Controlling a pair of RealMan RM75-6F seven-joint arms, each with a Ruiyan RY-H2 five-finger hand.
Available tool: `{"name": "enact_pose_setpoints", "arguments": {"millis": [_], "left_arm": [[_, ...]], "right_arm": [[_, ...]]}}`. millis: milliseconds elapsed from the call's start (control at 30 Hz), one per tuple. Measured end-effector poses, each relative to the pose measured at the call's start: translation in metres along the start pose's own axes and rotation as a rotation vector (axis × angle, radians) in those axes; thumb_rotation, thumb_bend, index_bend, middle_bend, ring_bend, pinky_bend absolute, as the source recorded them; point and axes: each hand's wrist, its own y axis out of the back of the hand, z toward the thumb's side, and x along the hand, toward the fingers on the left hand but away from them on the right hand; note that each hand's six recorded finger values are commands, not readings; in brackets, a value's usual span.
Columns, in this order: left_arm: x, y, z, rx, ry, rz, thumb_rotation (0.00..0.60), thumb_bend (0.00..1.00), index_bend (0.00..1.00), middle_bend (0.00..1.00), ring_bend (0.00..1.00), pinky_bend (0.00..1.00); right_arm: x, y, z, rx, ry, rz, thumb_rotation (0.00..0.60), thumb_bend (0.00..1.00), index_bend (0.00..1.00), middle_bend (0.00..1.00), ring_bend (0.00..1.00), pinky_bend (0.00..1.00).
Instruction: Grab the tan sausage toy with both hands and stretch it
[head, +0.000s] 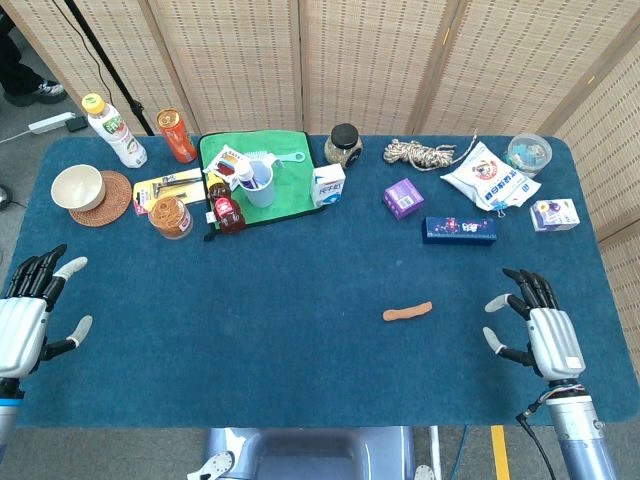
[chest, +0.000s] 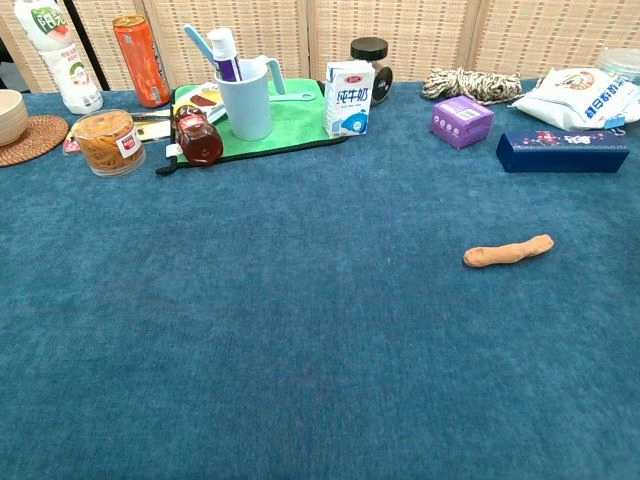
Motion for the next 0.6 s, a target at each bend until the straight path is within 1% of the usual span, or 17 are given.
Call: {"name": "enact_pose_setpoints", "arguments": {"millis": [233, 367, 600], "left_arm": [[0.003, 0.002, 0.008, -0.002, -0.028, -0.019, 0.6, 0.31, 0.15, 0.03, 0.0, 0.0], [0.005, 0.001, 0.01, -0.006, -0.032, -0.026, 0.6, 0.31, 0.15, 0.03, 0.0, 0.0], [0.009, -0.002, 0.012, -0.008, -0.037, -0.038, 0.6, 0.31, 0.15, 0.03, 0.0, 0.0]], "right_arm": [[-0.012, -0.005, 0.011, -0.048, 0.034, 0.022, 0.6, 0.38, 0.46, 0.11, 0.0, 0.0], [-0.019, -0.014, 0.016, -0.041, 0.047, 0.055, 0.6, 0.38, 0.48, 0.14, 0.0, 0.0], [-0.032, -0.028, 0.023, -0.028, 0.067, 0.098, 0.6, 0.38, 0.47, 0.14, 0.0, 0.0]]}}
